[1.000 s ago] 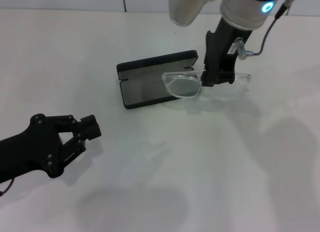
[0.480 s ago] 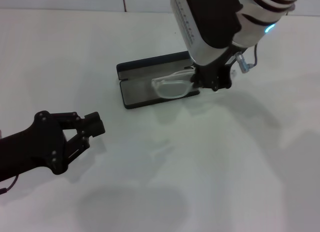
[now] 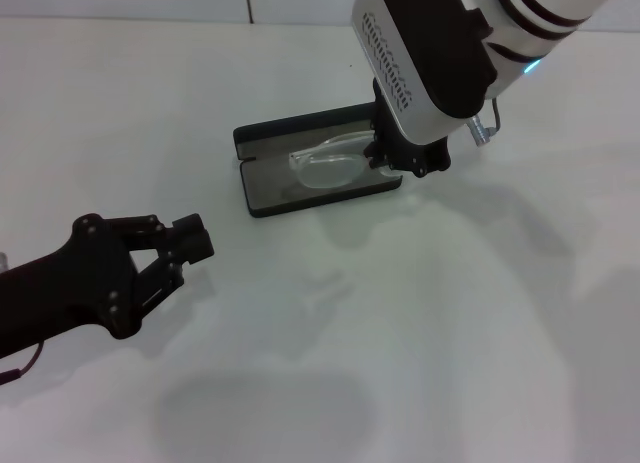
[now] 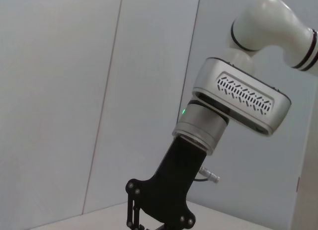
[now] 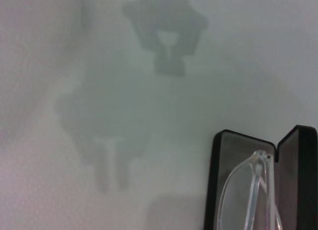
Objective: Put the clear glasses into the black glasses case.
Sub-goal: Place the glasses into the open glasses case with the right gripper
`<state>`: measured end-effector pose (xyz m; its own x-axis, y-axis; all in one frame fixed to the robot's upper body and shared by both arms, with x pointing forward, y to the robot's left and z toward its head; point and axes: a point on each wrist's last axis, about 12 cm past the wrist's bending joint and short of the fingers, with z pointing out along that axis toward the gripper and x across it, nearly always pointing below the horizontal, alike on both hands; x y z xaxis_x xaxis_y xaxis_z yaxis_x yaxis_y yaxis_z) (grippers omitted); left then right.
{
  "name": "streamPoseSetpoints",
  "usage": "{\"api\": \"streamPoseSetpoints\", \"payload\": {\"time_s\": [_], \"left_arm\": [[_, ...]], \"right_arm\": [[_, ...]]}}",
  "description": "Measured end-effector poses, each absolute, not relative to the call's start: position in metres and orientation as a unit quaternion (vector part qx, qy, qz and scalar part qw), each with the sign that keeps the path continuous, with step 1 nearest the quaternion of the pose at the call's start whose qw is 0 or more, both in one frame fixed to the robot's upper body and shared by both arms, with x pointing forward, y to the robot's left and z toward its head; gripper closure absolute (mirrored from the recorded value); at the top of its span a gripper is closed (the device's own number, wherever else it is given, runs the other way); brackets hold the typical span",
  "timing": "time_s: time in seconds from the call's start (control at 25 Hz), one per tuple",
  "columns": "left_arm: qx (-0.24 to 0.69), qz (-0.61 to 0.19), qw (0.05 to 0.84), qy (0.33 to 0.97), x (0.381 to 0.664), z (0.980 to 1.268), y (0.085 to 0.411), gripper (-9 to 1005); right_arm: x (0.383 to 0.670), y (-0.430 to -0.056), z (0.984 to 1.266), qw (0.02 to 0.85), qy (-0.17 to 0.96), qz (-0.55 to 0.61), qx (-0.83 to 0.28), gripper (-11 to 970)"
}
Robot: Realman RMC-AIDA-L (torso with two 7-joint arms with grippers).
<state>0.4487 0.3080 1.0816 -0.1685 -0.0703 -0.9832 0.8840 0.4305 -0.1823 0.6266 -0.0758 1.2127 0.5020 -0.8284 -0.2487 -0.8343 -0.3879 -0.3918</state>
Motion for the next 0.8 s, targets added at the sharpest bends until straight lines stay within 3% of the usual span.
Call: {"api": "streamPoseSetpoints", "payload": {"time_s": [0.8], "left_arm": [[0.315, -0.428, 0.568, 0.629, 0.456, 1.084, 0.304, 853]], "right_arm": [[0.635, -0.073, 1.2, 0.265, 0.501, 0.009, -0.824, 906]]}}
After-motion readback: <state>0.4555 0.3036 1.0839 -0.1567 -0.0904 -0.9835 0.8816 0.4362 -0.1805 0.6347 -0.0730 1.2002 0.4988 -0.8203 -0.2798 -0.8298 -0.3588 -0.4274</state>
